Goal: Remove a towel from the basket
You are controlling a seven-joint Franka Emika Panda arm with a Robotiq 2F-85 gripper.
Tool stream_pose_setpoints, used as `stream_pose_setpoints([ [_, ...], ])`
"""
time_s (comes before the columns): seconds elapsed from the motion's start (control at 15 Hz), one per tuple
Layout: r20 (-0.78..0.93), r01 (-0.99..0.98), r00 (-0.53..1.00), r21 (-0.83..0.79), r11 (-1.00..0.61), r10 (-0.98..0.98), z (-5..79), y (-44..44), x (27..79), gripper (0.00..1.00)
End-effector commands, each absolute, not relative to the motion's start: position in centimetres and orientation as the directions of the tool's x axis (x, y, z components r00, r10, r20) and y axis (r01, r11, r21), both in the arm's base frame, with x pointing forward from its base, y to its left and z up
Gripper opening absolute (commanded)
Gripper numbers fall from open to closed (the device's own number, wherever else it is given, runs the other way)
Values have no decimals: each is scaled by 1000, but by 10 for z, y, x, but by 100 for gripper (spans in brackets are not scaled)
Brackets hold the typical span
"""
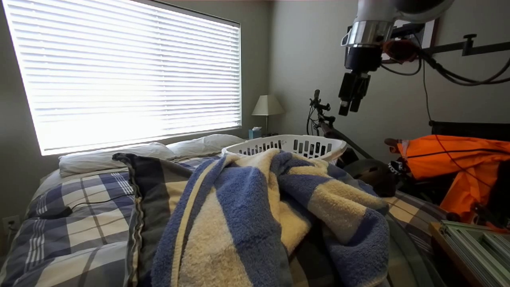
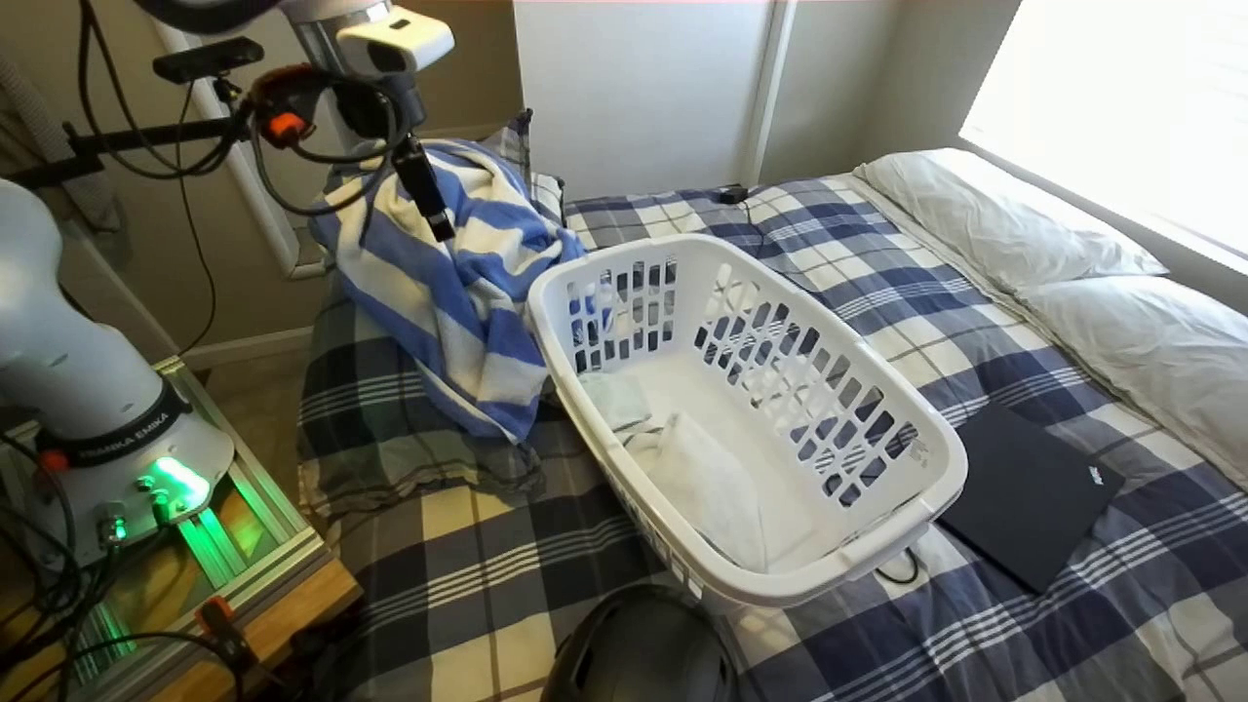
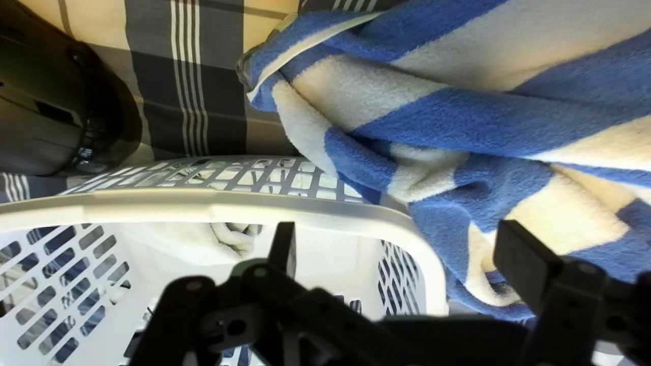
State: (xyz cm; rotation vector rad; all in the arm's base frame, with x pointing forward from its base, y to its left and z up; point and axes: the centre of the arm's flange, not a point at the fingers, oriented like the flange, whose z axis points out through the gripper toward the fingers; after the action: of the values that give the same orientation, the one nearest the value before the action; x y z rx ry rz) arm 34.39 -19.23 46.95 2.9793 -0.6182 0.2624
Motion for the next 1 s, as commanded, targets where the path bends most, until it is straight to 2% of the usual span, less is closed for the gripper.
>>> stream_pose_setpoints([
  [0.0,172,-402,905,48,-914,-389,464,-200,344,100],
  [0.53,137,-408,907,52,-912,-398,453,-213,351,100],
  [0.93,149,-531,837,-15,-847,-527,459,-282,392,100],
])
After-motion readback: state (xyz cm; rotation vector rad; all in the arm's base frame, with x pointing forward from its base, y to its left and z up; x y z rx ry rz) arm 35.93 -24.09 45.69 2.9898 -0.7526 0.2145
